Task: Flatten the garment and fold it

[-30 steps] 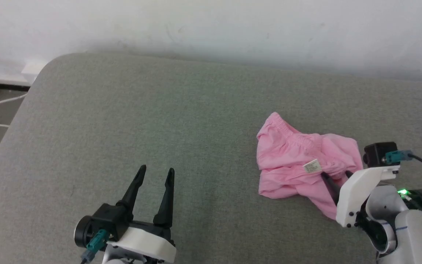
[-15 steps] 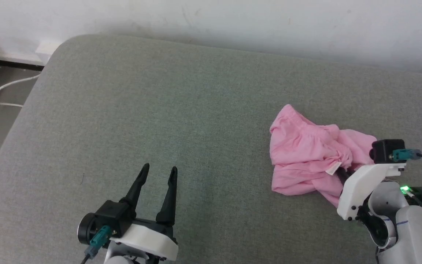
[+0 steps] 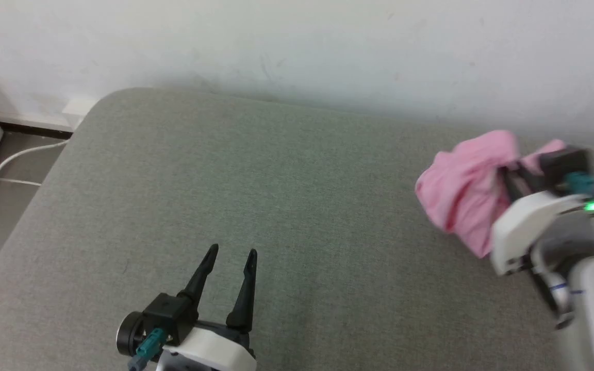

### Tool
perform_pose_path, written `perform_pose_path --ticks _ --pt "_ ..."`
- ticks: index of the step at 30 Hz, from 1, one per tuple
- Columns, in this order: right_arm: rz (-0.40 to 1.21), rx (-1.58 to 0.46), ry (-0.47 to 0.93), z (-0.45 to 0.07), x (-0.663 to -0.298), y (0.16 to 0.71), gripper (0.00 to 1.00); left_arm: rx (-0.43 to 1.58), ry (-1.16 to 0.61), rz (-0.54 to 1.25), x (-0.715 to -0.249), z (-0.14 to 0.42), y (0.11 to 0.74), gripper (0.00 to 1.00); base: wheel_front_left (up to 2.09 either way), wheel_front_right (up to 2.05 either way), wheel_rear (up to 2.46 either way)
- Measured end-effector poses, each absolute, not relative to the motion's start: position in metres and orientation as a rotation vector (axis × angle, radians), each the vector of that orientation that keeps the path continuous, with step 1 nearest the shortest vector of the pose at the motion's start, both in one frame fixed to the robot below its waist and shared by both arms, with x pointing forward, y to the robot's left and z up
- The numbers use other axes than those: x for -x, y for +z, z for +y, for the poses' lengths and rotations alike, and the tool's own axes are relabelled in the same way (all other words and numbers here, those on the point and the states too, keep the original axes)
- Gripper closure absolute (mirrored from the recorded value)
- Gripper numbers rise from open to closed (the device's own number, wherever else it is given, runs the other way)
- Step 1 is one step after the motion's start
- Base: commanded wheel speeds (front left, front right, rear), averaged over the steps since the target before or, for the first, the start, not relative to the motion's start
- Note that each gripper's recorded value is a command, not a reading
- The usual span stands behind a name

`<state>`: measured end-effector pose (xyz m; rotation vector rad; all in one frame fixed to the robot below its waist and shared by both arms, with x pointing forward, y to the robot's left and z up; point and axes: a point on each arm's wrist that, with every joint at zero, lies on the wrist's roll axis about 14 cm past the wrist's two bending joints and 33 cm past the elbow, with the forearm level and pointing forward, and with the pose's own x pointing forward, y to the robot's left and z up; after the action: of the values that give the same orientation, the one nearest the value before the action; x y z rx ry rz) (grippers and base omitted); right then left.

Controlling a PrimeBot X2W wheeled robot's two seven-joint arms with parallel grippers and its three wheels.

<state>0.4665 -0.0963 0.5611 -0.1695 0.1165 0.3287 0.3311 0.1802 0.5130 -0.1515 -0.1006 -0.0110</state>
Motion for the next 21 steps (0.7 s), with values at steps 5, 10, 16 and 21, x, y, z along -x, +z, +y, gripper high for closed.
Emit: perform_pose_path --ticks 5,10,16,21 --pt "0.170 0.341 0.562 -0.020 -0.436 0.537 1.00 0.154 0.008 -0.100 -0.321 0.185 0.512 0.00 0.00 0.00 0.00" --pt "0.330 0.448 0.782 0.038 -0.394 0.468 1.00 0.156 0.019 -0.086 -0.315 0.187 0.507 0.00 0.00 0.00 0.00" --pt "0.442 0.482 0.927 0.071 -0.365 0.418 0.71 0.164 0.045 -0.063 -0.309 0.192 0.500 0.00 0.00 0.00 0.00" --pt "0.467 0.418 0.960 0.082 -0.362 0.410 0.00 0.163 0.061 -0.054 -0.308 0.196 0.497 0.00 0.00 0.00 0.00"
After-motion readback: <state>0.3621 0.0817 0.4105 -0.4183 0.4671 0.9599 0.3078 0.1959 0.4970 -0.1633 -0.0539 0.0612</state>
